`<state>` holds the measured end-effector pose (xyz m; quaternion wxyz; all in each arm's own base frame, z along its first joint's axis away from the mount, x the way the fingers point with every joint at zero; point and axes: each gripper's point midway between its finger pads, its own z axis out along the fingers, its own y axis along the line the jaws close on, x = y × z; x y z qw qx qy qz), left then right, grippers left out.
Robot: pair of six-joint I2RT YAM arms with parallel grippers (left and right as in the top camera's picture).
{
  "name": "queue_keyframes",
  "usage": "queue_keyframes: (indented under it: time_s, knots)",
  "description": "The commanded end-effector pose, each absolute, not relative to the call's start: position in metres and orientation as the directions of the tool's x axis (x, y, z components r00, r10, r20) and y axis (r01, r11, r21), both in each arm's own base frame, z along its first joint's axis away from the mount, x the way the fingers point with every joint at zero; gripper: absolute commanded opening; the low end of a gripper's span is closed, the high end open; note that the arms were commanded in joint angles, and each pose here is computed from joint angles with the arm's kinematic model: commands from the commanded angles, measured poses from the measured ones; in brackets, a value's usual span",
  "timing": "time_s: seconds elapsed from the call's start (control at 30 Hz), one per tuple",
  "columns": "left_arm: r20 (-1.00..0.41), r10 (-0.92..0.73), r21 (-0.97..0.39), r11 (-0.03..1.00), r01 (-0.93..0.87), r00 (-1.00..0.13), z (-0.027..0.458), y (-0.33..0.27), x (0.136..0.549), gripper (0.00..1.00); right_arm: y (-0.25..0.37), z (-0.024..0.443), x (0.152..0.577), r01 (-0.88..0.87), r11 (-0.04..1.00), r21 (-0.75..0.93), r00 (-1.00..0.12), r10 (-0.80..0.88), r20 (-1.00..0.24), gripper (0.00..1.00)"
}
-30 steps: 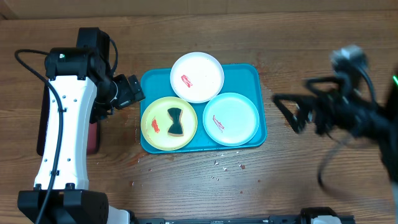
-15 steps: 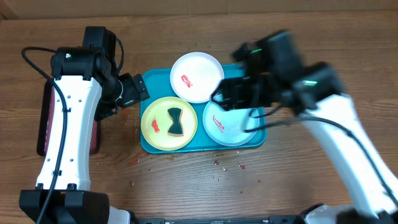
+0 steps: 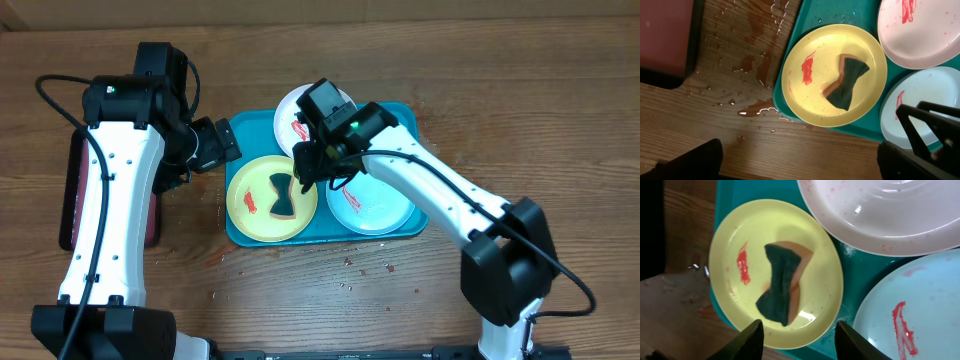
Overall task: Clean dirty plates on tray and stack at the side
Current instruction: 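Reach the right gripper to the yellow plate's rim and grip it, then regrasp the sponge from the yellow plate with the left gripper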
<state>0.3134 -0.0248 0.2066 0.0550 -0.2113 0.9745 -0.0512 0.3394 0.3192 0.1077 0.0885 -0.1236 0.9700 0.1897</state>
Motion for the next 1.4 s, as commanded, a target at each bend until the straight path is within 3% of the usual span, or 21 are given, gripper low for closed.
queue_keyframes:
  time_s: [0.0,0.5,0.67,0.93,1.1,1.37]
  knots:
    - [-0.081,-0.383,-0.125,0.920,-0.372,-0.920,0.204,-0.029,0.315,0.99,0.317,0.097,0.353,-0.261,0.917,0.303,-0.952,-0.191,-0.239,0.47]
    - [-0.048,-0.353,-0.112,0.931,-0.346,-0.934,0.176,-0.029,0.312,0.99,0.323,0.040,0.365,-0.247,0.931,0.271,-0.960,-0.197,-0.198,0.46]
    - [-0.038,-0.273,-0.194,0.946,-0.261,-0.961,0.170,-0.045,0.314,0.97,0.322,0.037,0.366,-0.251,0.932,0.260,-0.958,-0.201,-0.205,0.44]
    - [-0.059,-0.272,-0.213,0.944,-0.254,-0.961,0.166,-0.047,0.322,0.91,0.315,0.004,0.354,-0.242,0.944,0.224,-0.966,-0.213,-0.146,0.41]
    - [-0.044,-0.272,-0.208,0.944,-0.257,-0.961,0.153,-0.047,0.320,0.76,0.314,-0.004,0.351,-0.238,0.947,0.215,-0.968,-0.215,-0.126,0.34]
    - [0.006,-0.266,-0.267,0.928,-0.258,-0.964,0.122,-0.059,0.313,0.69,0.305,-0.006,0.340,-0.234,0.953,0.194,-0.972,-0.223,-0.076,0.25]
